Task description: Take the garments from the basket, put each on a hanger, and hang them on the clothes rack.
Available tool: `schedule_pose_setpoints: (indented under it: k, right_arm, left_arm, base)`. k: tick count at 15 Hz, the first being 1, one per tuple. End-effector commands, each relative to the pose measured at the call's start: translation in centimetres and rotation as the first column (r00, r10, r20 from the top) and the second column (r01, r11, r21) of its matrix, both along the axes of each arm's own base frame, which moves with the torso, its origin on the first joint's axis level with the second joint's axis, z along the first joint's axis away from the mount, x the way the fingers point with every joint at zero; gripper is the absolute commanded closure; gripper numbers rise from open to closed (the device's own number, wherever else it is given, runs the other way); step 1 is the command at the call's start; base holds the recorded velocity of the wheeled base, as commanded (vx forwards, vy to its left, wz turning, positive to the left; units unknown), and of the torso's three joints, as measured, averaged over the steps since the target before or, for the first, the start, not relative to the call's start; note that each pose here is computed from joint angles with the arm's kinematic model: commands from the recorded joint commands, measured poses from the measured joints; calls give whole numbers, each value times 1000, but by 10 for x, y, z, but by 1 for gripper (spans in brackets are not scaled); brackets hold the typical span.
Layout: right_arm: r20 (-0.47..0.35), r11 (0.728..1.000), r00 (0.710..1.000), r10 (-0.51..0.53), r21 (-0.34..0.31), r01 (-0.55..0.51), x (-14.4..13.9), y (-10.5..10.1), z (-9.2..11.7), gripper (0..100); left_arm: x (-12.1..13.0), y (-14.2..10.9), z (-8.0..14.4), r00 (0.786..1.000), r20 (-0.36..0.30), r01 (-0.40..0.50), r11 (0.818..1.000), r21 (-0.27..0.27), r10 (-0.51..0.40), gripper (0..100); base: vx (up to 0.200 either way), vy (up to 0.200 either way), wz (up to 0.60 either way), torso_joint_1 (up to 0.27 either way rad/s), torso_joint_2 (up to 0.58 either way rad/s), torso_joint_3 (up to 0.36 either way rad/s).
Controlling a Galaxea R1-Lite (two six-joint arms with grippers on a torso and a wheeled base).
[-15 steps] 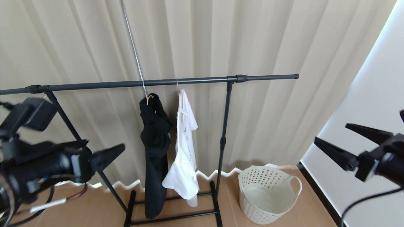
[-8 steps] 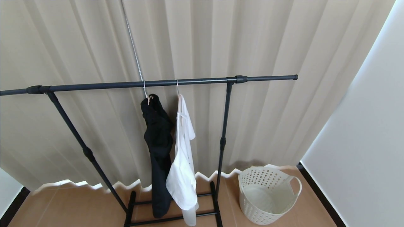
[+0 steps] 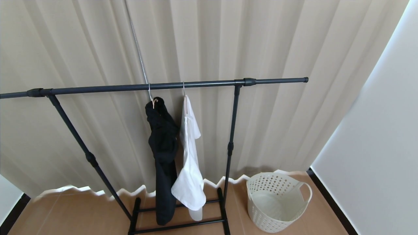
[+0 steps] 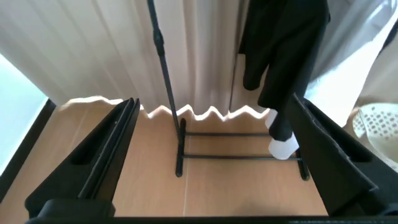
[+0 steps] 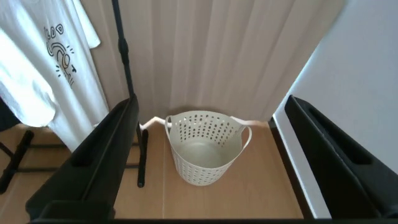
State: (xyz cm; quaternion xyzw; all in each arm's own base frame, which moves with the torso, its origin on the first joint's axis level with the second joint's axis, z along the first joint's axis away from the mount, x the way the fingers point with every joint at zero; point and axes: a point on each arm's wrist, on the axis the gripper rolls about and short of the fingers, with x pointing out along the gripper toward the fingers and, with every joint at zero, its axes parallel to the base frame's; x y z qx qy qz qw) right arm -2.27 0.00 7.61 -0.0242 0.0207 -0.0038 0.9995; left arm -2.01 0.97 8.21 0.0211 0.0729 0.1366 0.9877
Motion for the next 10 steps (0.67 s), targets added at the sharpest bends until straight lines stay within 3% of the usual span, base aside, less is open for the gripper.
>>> schedule_pose_setpoints:
  k: [1,3,5,10]
  right_arm:
    - [12,1000,1000,1,-1,-1,-1,0,-1,0]
    - [14,1000,1000,8,10,-8,-1,0,0,0]
    - [14,999,1000,8,41,-9,-1,0,0,0]
    - [16,999,1000,7,47,-7,-1,0,0,0]
  left_arm:
    - [-6,-3,-1,994,73,-82,997,8,81,0]
    - [-4,-3,-6,988,142,-47,994,-94,60,0]
    - [-4,-4,-7,989,146,-11,996,-91,24,0]
    - [-4,-4,-7,989,146,-7,996,-92,20,0]
  base:
    - [0,0,0,0,0,0]
    - [0,0,0,0,0,0]
    - [0,0,0,0,0,0]
    - [0,0,0,0,0,0]
